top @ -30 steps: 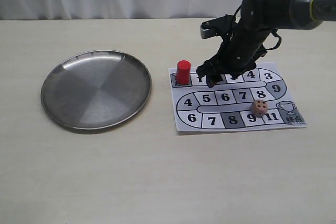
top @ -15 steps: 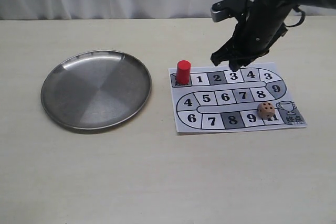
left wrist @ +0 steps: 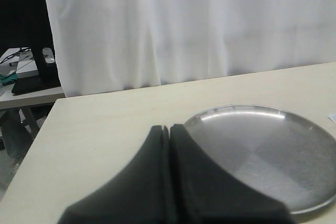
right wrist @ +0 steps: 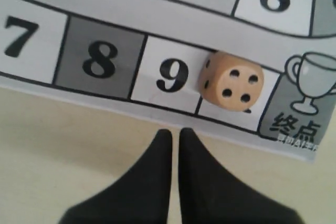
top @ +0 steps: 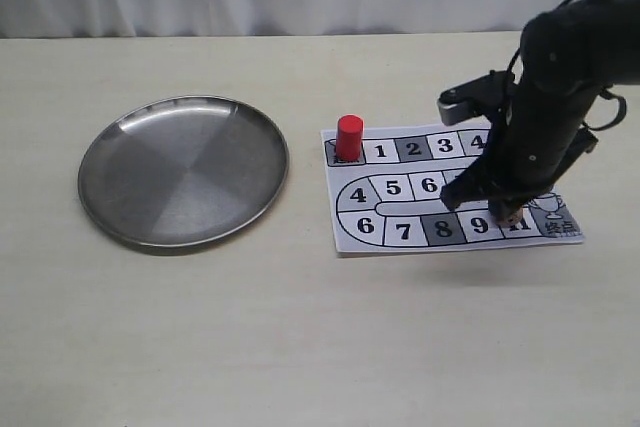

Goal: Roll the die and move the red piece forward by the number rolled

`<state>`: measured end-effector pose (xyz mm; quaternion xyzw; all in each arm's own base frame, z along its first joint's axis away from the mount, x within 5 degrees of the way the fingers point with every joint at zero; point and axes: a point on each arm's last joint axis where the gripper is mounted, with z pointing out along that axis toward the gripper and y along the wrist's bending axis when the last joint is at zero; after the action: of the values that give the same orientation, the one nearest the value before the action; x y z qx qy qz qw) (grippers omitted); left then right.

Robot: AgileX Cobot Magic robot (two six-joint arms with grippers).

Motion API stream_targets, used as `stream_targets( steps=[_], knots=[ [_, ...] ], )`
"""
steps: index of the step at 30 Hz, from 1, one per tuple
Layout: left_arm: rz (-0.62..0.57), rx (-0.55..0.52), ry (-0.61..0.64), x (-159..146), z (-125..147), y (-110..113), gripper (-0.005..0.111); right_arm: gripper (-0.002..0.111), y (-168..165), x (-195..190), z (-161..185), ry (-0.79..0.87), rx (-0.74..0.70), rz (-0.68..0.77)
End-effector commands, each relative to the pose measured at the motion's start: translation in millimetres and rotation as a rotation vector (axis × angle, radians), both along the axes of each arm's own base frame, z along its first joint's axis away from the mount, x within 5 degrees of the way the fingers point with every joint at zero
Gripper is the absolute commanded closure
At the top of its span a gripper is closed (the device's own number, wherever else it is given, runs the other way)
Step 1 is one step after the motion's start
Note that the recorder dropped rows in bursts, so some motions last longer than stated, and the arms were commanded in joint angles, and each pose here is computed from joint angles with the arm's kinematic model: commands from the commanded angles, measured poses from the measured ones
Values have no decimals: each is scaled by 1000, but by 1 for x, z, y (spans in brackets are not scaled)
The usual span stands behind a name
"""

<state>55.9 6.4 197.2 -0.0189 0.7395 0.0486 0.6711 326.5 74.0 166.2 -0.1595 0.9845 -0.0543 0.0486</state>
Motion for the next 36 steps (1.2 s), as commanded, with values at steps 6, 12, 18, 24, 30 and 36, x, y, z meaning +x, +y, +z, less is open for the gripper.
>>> stream_targets(
  steps=[6, 12, 18, 24, 30, 36],
  knots=[
    [2, -1, -10, 0, 0, 0, 107, 104, -37, -23, -33, 25, 36, -146],
    [2, -1, -10, 0, 0, 0, 107, 104, -44, -24, -41, -34, 59, -160],
    [2, -1, -10, 0, 0, 0, 107, 104, -44, -24, -41, -38, 60, -159],
    [2, -1, -10, 0, 0, 0, 107, 104, -40, -14, -25, -72, 110, -207],
    [2, -1, -10, 0, 0, 0, 107, 104, -26, 9, 19, -203, 267, -195],
    [2, -1, -10, 0, 0, 0, 107, 104, 5, 31, 38, -353, 461, -40]
  ],
)
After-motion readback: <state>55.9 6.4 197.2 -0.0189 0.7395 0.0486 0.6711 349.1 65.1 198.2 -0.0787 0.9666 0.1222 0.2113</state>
